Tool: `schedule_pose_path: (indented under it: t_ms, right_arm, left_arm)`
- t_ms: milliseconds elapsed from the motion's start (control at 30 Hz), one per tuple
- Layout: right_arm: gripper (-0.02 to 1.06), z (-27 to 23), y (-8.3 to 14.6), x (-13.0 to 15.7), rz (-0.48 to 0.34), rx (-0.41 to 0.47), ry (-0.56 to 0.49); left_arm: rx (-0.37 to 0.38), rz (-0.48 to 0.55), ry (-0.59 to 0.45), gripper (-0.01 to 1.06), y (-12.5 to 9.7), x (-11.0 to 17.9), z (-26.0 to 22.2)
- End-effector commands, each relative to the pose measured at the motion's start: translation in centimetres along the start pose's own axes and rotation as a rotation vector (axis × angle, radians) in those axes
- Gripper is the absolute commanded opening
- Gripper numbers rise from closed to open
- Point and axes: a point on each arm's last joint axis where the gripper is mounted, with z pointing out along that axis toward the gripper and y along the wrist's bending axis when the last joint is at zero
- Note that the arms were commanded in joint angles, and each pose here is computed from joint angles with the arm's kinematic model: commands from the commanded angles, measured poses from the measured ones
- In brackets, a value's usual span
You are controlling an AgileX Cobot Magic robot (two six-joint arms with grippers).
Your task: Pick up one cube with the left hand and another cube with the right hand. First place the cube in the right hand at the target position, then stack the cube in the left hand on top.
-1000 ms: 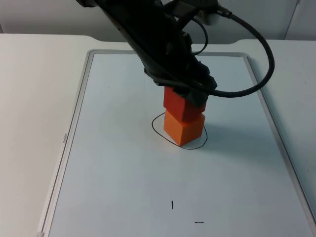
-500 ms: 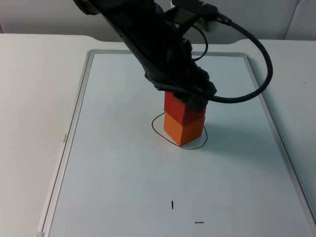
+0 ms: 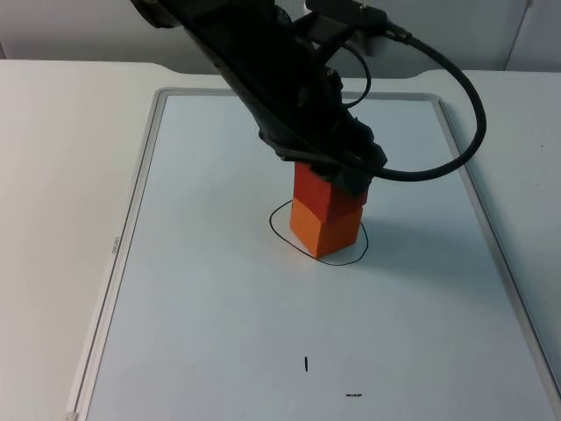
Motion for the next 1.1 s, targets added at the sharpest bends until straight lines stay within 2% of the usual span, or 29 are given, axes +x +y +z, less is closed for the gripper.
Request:
schedule_pose_path:
  t_ms: [0, 33, 67, 133, 167, 267, 500, 667, 767, 800, 833, 867, 967, 1000, 1067]
  right_arm:
    - [0.78, 0.1, 0.0, 0.0, -0.008, 0.0, -0.006]
    - [0.78, 0.1, 0.0, 0.0, -0.008, 0.0, -0.006]
    - [0.78, 0.1, 0.0, 0.0, -0.008, 0.0, -0.006]
    - [0.78, 0.1, 0.0, 0.0, -0.008, 0.0, -0.006]
    - [0.78, 0.1, 0.0, 0.0, -0.008, 0.0, -0.006]
    - [0.78, 0.1, 0.0, 0.0, -0.008, 0.0, -0.006]
    - [0.78, 0.1, 0.0, 0.0, -0.008, 0.0, -0.006]
    - [0.78, 0.1, 0.0, 0.0, -0.008, 0.0, -0.006]
    - [0.78, 0.1, 0.0, 0.0, -0.008, 0.0, -0.008]
    - [0.78, 0.1, 0.0, 0.0, -0.008, 0.0, -0.008]
    - [0.78, 0.1, 0.0, 0.0, -0.008, 0.001, -0.01]
    - [0.78, 0.1, 0.0, 0.0, -0.008, 0.001, -0.01]
    - [0.78, 0.0, 0.0, -0.1, -0.01, 0.002, -0.018]
    - [0.78, 0.0, 0.0, -0.1, -0.01, 0.002, -0.018]
    - [0.78, 0.0, 0.0, 0.0, -0.01, 0.001, -0.011]
  left_arm:
    - [0.018, 0.001, 0.011, 0.38, -0.4, 0.0, 0.2]
    - [0.018, 0.001, 0.011, 0.38, -0.4, 0.0, 0.2]
    - [0.022, 0.001, 0.016, 0.48, -0.5, 0.0, 0.2]
    - [0.025, 0.001, 0.02, 0.6, -0.5, 0.0, 0.2]
    - [0.025, 0.001, 0.02, 0.6, -0.5, 0.0, 0.2]
    - [0.028, 0.001, 0.021, 0.72, -0.5, 0.0, 0.1]
    - [0.017, 0.014, -0.027, 0.72, -0.9, -1.0, -1.9]
    - [-0.004, 0.049, -0.112, 0.72, -1.7, -2.7, -6.1]
    - [-0.031, 0.114, -0.176, 0.72, -2.8, -3.9, -11.1]
    - [-0.031, 0.114, -0.176, 0.72, -2.8, -3.9, -11.1]
    - [-0.038, 0.151, -0.2, 0.72, -3.7, -4.1, -14.2]
    - [-0.039, 0.163, -0.205, 0.72, -4.0, -4.1, -15.2]
    - [-0.065, 0.197, -0.218, 0.72, -6.0, -3.2, -22.0]
    - [-0.065, 0.197, -0.218, 0.72, -6.0, -3.2, -22.0]
    - [-0.11, 0.192, -0.239, 0.72, -6.8, -2.1, -25.3]
